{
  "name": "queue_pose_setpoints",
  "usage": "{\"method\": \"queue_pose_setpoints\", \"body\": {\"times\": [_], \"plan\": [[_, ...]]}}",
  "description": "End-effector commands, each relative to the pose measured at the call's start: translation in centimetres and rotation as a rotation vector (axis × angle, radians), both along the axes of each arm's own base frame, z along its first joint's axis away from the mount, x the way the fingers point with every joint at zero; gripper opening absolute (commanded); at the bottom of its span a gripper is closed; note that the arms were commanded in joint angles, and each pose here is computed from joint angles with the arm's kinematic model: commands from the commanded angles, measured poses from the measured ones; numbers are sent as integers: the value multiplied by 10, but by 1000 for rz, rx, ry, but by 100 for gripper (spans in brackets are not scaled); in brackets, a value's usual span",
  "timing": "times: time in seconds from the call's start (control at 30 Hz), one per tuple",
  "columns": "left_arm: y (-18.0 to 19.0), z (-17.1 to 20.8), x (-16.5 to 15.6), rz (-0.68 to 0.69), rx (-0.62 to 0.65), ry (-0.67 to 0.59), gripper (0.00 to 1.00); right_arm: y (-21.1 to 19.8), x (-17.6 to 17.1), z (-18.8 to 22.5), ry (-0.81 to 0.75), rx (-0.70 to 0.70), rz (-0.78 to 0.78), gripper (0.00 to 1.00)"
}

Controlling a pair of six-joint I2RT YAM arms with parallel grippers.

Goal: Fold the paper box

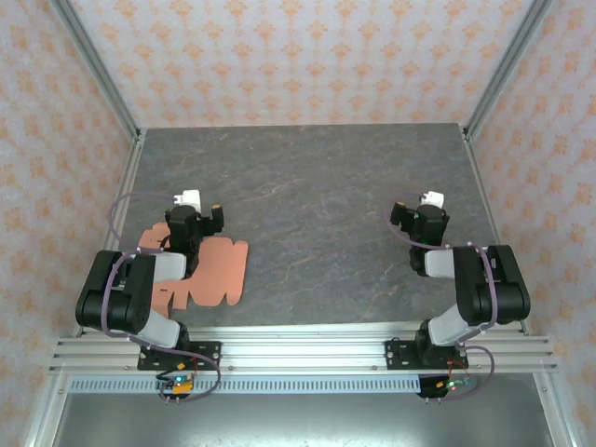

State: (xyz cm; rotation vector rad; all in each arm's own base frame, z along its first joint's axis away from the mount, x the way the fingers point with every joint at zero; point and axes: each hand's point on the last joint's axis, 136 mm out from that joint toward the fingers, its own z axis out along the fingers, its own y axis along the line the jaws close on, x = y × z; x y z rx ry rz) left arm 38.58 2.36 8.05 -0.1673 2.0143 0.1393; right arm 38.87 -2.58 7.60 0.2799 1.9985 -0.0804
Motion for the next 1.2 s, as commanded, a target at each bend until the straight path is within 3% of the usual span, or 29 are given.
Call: {"method": "queue_pose_setpoints", "body": {"times": [0.0,0.77,0.9,1.03,1.17], "plan": [[0,12,8,-8,12,-39,100,2,6,12,-35,-2,18,99],[1,12,8,-3,15,-39,100,2,6,12,-35,-1,19,99],[13,27,7,92,36,-33,100,2,6,12,-33,0,18,99],[48,43,-4,363,33,112,100,3,6,12,-34,0,20,99],[47,68,-29,402,-35,48,100,2,6,13,-35,0,19,99]]}}
